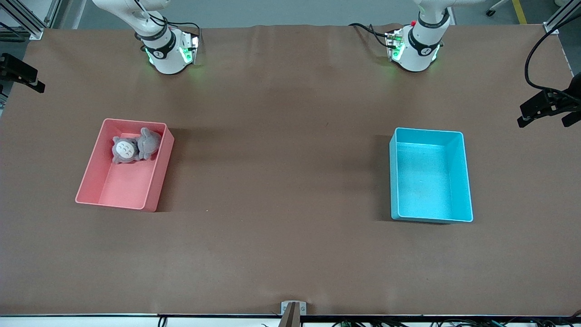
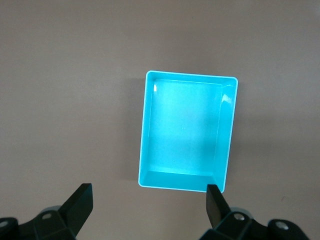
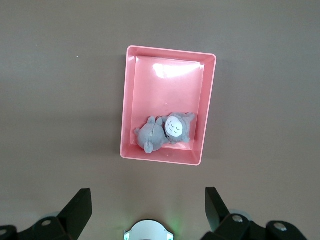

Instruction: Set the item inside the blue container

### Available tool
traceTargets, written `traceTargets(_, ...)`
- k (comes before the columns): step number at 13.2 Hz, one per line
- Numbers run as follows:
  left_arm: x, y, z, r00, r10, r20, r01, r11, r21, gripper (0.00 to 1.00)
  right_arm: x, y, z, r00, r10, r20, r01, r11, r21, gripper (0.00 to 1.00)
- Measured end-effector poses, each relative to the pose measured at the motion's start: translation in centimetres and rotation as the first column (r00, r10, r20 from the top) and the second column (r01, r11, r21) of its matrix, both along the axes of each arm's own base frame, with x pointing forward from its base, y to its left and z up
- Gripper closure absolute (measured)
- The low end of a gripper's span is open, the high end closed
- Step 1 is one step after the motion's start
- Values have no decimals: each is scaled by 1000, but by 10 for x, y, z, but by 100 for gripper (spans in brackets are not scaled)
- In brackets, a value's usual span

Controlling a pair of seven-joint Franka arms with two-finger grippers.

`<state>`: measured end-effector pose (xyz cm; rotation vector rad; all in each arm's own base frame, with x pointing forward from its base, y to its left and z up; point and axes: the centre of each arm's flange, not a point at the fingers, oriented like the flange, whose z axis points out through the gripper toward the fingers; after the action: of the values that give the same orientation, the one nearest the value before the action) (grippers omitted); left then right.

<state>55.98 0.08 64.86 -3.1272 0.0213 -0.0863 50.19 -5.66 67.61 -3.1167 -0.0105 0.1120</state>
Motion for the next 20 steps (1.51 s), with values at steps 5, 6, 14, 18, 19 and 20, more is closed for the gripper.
traceTargets(5, 0, -3, 0, 1000, -5, 1, 5, 1000, 0, 0, 0, 0, 0, 1000, 0, 0, 0, 1000, 0, 0)
traceTargets(6, 0, -4, 0, 1000, -7, 1, 7, 1000, 0, 0, 0, 0, 0, 1000, 0, 0, 0, 1000, 0, 0)
traceTargets(14, 1, -3, -1, 1000, -6, -2, 6, 1000, 0, 0, 0, 0, 0, 1000, 1, 0, -1, 1000, 0, 0)
traceTargets(18, 2, -4, -3, 1000, -8, -5, 8, 1000, 0, 0, 0, 0, 0, 1000, 1, 0, -1, 1000, 0, 0)
traceTargets(19, 2, -5, -3, 1000, -8, -5, 8, 1000, 0, 0, 0, 0, 0, 1000, 1, -1, -1, 1000, 0, 0)
traceTargets(20, 2, -5, -3, 1000, -9, -6, 9, 1000, 0, 0, 0, 0, 0, 1000, 1, -1, -1, 1000, 0, 0)
